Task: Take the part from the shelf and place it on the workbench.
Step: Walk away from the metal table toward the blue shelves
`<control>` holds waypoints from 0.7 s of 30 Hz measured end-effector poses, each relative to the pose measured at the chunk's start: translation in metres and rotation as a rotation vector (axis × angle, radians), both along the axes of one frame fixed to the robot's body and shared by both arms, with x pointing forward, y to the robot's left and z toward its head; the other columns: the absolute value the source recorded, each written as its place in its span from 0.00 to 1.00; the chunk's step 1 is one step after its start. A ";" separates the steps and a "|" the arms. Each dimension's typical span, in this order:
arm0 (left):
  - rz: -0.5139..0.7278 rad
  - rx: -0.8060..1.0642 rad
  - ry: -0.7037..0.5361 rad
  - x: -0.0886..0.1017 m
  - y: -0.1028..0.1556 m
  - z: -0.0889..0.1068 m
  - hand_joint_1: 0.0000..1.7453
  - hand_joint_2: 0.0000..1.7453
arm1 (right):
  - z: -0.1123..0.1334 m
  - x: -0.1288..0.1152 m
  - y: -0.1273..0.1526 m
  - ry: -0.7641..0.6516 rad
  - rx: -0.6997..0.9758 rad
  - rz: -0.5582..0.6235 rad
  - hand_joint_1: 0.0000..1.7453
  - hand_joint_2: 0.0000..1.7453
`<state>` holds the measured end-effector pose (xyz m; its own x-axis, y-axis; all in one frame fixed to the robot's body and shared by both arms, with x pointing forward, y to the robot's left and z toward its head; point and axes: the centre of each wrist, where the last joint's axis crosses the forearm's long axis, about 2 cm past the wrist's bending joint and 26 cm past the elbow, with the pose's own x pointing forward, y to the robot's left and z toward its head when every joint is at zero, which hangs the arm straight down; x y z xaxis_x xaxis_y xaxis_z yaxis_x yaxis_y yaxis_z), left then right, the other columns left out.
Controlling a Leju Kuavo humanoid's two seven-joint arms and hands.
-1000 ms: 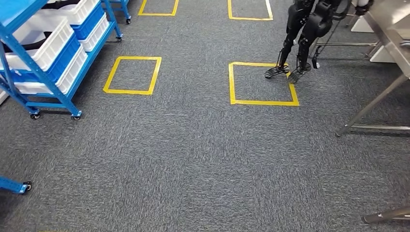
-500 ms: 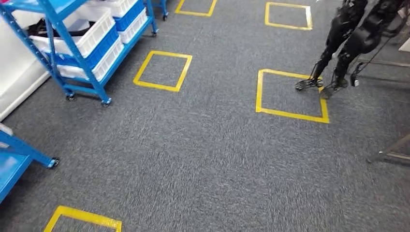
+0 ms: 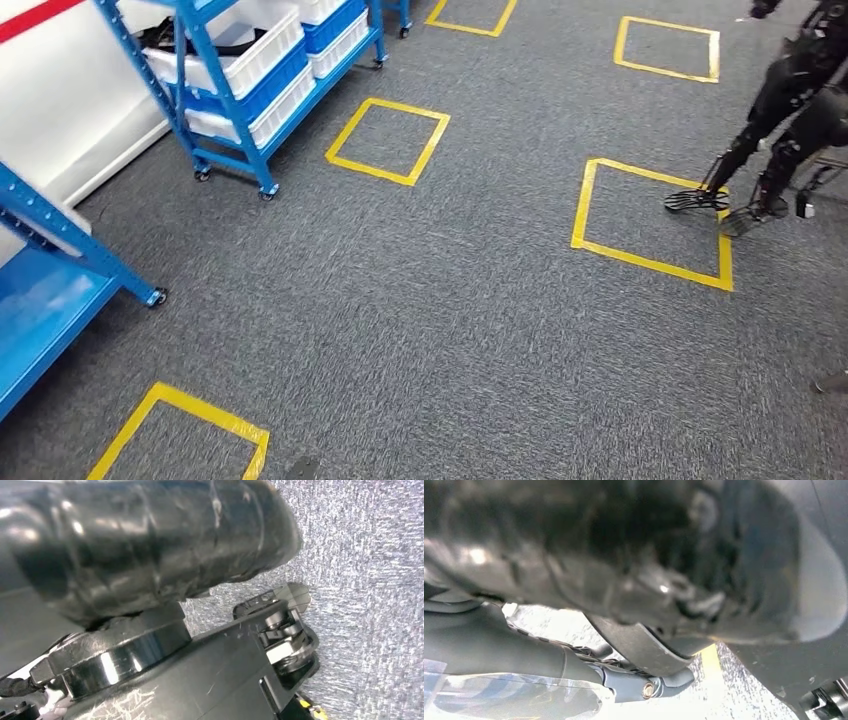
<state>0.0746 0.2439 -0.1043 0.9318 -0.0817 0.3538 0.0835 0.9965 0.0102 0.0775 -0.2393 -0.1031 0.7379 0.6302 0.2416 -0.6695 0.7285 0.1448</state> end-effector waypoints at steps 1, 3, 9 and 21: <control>0.008 -0.002 0.004 0.000 0.000 0.000 0.00 0.00 | 0.000 0.000 0.000 -0.001 -0.001 -0.001 0.00 0.00; 0.019 -0.006 0.015 -0.002 -0.002 0.000 0.00 0.00 | 0.000 0.001 0.000 -0.001 -0.002 -0.003 0.00 0.00; 0.007 -0.012 0.019 0.000 -0.004 0.000 0.00 0.00 | 0.000 0.001 -0.001 -0.008 -0.003 -0.012 0.00 0.00; -0.022 -0.011 0.020 -0.004 -0.004 0.000 0.00 0.00 | 0.000 -0.001 0.000 -0.014 0.008 -0.021 0.00 0.00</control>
